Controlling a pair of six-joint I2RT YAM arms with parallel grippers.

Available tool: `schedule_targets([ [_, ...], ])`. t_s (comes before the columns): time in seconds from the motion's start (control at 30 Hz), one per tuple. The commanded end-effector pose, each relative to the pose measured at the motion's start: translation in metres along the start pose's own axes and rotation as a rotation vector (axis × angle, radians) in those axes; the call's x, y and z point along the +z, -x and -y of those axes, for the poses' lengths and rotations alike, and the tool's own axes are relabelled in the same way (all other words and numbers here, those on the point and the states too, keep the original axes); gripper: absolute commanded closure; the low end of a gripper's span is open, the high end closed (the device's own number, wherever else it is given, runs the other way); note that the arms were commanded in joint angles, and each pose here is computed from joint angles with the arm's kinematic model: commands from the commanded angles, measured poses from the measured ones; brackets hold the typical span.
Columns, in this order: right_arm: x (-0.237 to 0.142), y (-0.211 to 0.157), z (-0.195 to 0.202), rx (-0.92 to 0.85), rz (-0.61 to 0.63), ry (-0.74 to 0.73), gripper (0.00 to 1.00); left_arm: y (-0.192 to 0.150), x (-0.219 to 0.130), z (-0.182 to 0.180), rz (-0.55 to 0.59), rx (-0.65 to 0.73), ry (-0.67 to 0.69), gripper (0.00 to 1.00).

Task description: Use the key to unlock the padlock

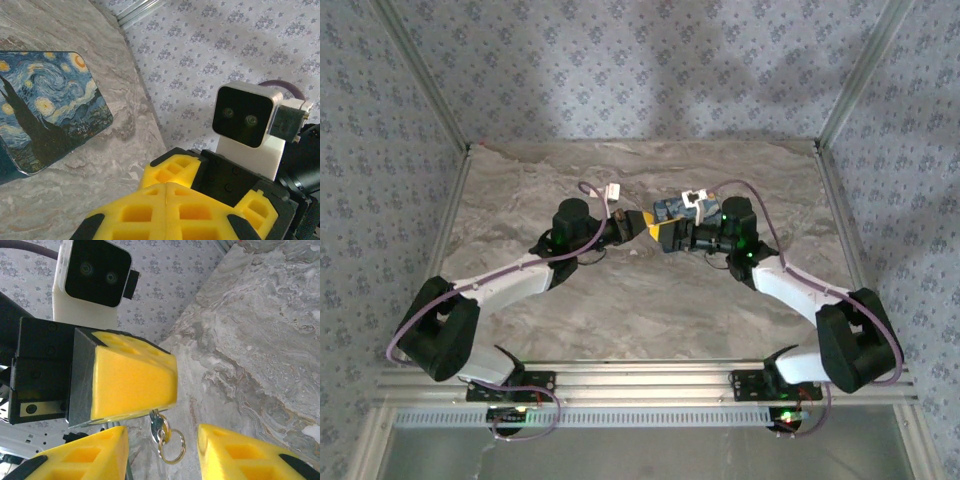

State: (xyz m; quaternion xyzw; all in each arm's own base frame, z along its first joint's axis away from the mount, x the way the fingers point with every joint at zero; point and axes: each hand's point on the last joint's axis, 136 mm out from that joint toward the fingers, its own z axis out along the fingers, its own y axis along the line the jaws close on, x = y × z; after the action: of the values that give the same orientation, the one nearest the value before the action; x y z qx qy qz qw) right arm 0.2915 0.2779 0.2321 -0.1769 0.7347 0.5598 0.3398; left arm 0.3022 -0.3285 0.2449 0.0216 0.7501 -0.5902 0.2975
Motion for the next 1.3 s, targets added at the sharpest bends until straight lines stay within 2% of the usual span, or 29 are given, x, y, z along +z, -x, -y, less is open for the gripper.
schedule_targets([
  [0.0, 0.004, 0.011, -0.012, -0.030, 0.012, 0.037, 0.63, 0.011, -0.001, 0.029, 0.021, 0.069, -0.081, 1.00],
  [0.4, 0.004, 0.003, -0.006, -0.003, -0.013, 0.015, 0.77, 0.011, -0.001, 0.028, 0.025, 0.067, -0.076, 1.00],
  [0.6, 0.003, 0.000, -0.003, 0.013, -0.023, -0.001, 0.97, 0.010, 0.000, 0.027, 0.021, 0.067, -0.072, 1.00],
  [0.67, 0.002, 0.000, -0.001, 0.006, -0.022, -0.015, 1.00, 0.011, 0.000, 0.028, 0.022, 0.070, -0.070, 1.00],
  [0.87, -0.006, 0.000, 0.004, -0.013, -0.012, -0.074, 1.00, 0.016, -0.003, 0.030, 0.012, 0.124, -0.013, 0.72],
  [1.03, -0.023, 0.000, 0.023, 0.008, 0.012, -0.182, 1.00, 0.028, -0.008, 0.029, 0.023, 0.191, 0.069, 0.36],
  [1.27, -0.061, -0.003, 0.058, 0.039, 0.052, -0.411, 1.00, 0.043, -0.013, -0.002, 0.054, 0.269, 0.291, 0.16],
])
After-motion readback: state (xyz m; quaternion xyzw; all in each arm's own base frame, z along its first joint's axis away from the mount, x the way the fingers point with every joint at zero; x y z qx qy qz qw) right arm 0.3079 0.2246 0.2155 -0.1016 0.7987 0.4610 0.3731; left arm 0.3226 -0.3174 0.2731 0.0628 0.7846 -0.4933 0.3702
